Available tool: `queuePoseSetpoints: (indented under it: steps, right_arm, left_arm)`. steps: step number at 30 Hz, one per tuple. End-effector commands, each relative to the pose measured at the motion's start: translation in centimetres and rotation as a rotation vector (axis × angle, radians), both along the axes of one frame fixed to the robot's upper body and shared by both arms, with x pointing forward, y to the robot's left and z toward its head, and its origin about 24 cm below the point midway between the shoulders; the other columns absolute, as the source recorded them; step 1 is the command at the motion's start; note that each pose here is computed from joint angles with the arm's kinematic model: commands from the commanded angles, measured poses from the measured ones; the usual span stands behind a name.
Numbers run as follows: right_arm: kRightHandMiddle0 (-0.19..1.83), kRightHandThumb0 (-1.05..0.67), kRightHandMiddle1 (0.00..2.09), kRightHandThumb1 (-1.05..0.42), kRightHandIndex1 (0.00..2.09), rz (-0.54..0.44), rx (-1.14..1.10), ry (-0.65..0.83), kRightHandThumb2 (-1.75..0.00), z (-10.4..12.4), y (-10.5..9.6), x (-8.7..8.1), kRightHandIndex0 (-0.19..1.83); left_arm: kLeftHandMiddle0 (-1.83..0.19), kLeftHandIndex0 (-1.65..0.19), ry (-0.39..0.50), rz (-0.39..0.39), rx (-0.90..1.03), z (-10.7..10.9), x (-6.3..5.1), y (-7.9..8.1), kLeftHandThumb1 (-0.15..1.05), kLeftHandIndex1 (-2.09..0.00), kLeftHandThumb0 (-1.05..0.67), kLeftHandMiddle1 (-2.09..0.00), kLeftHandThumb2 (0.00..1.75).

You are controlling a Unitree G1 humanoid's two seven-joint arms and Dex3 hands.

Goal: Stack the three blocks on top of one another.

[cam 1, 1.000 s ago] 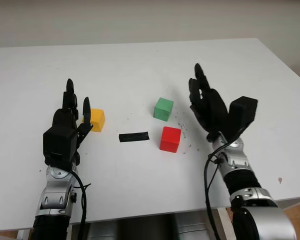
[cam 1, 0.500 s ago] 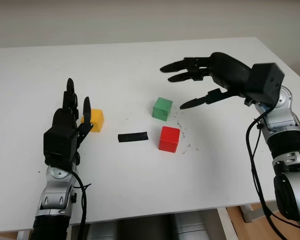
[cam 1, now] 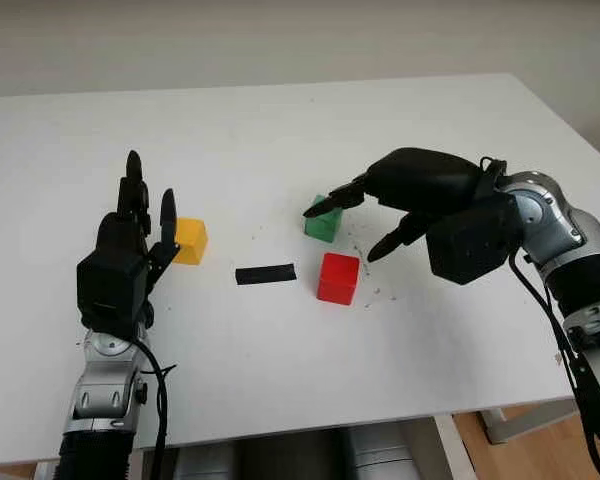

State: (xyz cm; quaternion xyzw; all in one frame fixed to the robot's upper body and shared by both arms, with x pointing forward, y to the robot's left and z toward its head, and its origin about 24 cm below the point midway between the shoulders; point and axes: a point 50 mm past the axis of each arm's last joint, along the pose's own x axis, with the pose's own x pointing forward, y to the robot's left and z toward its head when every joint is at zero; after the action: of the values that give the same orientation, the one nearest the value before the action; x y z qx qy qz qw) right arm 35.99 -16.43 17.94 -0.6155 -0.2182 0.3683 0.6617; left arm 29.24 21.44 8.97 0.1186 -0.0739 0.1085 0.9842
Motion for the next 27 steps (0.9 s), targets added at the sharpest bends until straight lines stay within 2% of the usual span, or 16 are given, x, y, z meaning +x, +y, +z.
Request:
queuePoseSetpoints:
  steps: [1, 9, 16, 22, 27]
  right_arm:
    - [0.5, -0.14, 0.09, -0.8, 0.07, 0.016, -0.01, -0.005, -0.07, -0.5, 0.2, -0.2, 0.51]
    - [0.49, -0.15, 0.08, -0.85, 0.07, 0.059, -0.008, -0.04, -0.07, -1.0, 0.7, -0.8, 0.51]
    - [0.48, -0.19, 0.07, -0.89, 0.06, 0.076, 0.033, -0.146, -0.07, 1.4, 0.1, -1.5, 0.51]
    - [0.49, -0.19, 0.07, -0.86, 0.07, 0.09, 0.058, -0.242, -0.05, 3.4, -0.8, -2.3, 0.51]
    - [0.5, -0.2, 0.08, -0.84, 0.07, 0.111, 0.026, -0.253, -0.05, 3.8, -1.0, -3.1, 0.53]
  left_arm:
    - [0.01, 0.0, -0.011, 0.001, 0.011, 0.3, -0.1, 0.2, 1.05, -0.01, -0.7, -0.07, 0.68]
    - [0.0, 0.0, -0.017, 0.0, 0.003, 0.3, 0.1, 0.2, 1.05, 0.0, -0.73, -0.07, 0.65]
    - [0.0, 0.0, -0.016, -0.001, 0.009, 0.4, 0.2, 0.1, 1.05, 0.0, -0.72, -0.07, 0.66]
    - [0.0, 0.0, -0.014, 0.001, 0.006, 0.5, 0.2, 0.1, 1.05, 0.0, -0.71, -0.07, 0.66]
    - [0.01, 0.01, -0.012, -0.001, 0.008, 0.5, 0.2, 0.1, 1.05, 0.0, -0.71, -0.06, 0.66]
